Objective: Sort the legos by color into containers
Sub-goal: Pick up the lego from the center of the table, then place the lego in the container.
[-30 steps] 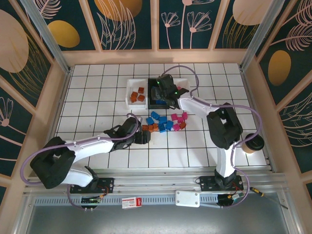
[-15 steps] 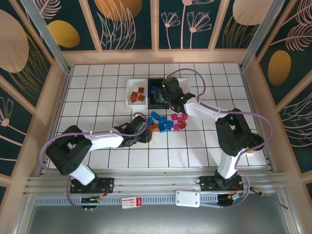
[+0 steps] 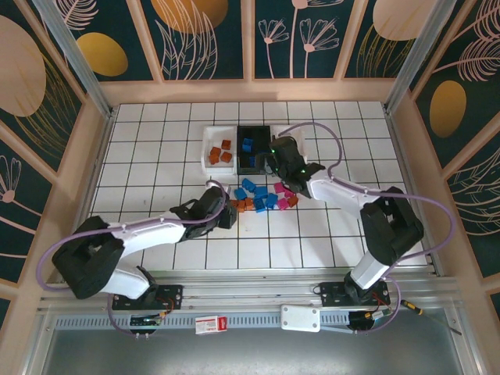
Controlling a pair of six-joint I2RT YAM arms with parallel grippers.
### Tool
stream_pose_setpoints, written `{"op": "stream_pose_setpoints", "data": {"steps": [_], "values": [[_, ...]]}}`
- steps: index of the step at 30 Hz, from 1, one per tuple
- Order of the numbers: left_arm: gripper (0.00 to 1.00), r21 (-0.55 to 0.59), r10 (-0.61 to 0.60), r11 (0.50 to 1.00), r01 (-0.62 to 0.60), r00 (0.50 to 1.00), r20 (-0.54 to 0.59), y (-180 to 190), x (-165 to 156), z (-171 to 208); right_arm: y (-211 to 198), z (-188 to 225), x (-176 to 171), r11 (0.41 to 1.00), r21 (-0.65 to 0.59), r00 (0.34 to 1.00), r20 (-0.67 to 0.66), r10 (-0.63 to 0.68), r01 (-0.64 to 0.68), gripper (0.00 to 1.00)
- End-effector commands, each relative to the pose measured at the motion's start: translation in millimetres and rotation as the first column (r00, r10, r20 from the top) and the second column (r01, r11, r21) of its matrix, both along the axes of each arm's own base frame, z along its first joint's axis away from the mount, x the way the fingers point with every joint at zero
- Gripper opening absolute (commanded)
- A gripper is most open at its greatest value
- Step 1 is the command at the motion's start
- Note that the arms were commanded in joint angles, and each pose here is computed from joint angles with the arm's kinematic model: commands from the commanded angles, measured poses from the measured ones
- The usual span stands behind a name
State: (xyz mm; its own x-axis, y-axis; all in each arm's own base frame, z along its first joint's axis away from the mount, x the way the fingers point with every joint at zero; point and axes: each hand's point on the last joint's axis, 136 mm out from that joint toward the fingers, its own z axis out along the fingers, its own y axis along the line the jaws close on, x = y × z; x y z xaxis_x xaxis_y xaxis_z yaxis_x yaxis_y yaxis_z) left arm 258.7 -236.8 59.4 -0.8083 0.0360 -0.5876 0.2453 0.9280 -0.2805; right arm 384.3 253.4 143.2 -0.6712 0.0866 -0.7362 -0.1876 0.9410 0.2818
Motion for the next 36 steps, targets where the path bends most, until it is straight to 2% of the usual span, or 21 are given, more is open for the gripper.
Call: {"op": "stream_pose_setpoints", "data": {"steps": [1,7,11,14,20,28,30,33,36], "values": [[0.34,0.009,0.06,0.998,-0.06,0.996,0.063,12,14,27,-7,25,-9,0.995,0.101,0.998,0.049,-0.025,0.019,0.69],[0.34,-0.079,0.23,0.972,-0.219,0.959,0.164,43,86,87,-21,23,-34,0.991,0.133,0.999,0.04,-0.026,0.021,0.69],[0.34,-0.123,0.305,0.951,-0.283,0.925,0.227,41,136,114,-26,15,-46,0.989,0.143,0.999,0.024,-0.028,0.025,0.69],[0.33,-0.135,0.322,0.945,-0.298,0.922,0.216,32,171,114,-28,9,-54,0.99,0.143,1.0,0.012,-0.016,0.014,0.69],[0.33,-0.087,0.334,0.942,-0.323,0.927,0.17,22,224,86,-25,-2,-72,0.989,0.144,0.999,-0.012,0.033,-0.031,0.7],[0.35,-0.043,0.381,0.924,-0.379,0.918,0.107,36,255,51,11,-12,-106,0.972,0.112,0.977,-0.028,0.212,-0.207,0.69],[0.41,-0.045,0.381,0.925,-0.378,0.919,0.101,36,256,50,23,-15,-115,0.963,0.097,0.966,-0.032,0.257,-0.252,0.69],[0.58,-0.074,0.37,0.928,-0.364,0.923,0.101,32,255,60,41,-18,-127,0.945,0.085,0.946,-0.042,0.32,-0.316,0.69],[0.7,-0.158,0.352,0.93,-0.332,0.929,0.117,26,247,88,57,-20,-134,0.931,0.076,0.931,-0.051,0.361,-0.356,0.68]]}}
